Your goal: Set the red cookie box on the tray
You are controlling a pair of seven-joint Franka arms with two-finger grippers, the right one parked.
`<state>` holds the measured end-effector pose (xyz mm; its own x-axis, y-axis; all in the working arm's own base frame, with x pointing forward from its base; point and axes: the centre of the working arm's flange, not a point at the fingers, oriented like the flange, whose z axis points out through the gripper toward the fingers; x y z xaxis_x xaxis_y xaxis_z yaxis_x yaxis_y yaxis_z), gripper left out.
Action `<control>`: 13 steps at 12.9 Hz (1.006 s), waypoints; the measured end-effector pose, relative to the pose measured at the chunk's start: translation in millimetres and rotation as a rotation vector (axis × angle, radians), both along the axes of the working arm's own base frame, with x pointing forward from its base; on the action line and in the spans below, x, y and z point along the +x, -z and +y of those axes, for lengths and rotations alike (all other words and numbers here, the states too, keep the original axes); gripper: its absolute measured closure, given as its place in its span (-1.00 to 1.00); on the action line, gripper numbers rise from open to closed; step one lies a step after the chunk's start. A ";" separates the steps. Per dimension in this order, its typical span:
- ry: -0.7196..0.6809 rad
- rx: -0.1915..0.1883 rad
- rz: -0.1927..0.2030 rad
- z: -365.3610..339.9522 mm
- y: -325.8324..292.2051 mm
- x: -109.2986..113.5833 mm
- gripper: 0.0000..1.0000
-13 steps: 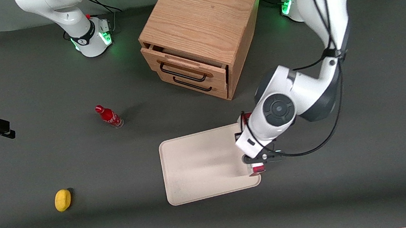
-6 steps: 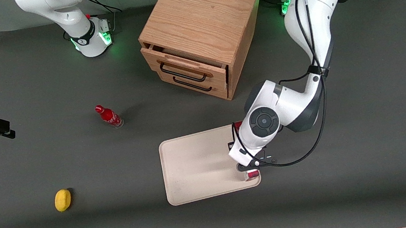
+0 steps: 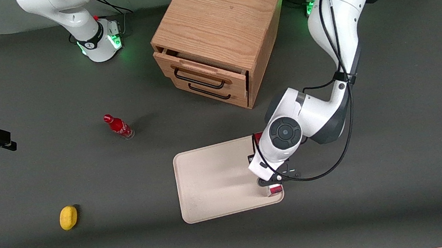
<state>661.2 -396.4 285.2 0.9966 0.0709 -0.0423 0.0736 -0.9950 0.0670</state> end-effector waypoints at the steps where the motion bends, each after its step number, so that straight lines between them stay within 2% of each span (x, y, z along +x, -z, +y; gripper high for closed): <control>1: 0.001 0.003 -0.002 0.0 -0.1 0.0 0.38; 7: 0.000 0.009 -0.020 2.7 -7.2 3.7 -0.96; 8: -0.007 0.012 -0.030 7.7 -15.8 7.8 -1.00; 11: -0.008 0.038 -0.022 54.8 -74.6 17.5 -1.00; 13: 0.026 0.062 0.002 103.9 -129.1 9.2 -1.00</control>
<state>670.4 -292.5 414.3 0.9981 0.0471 -0.0405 0.0473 -0.9989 0.0051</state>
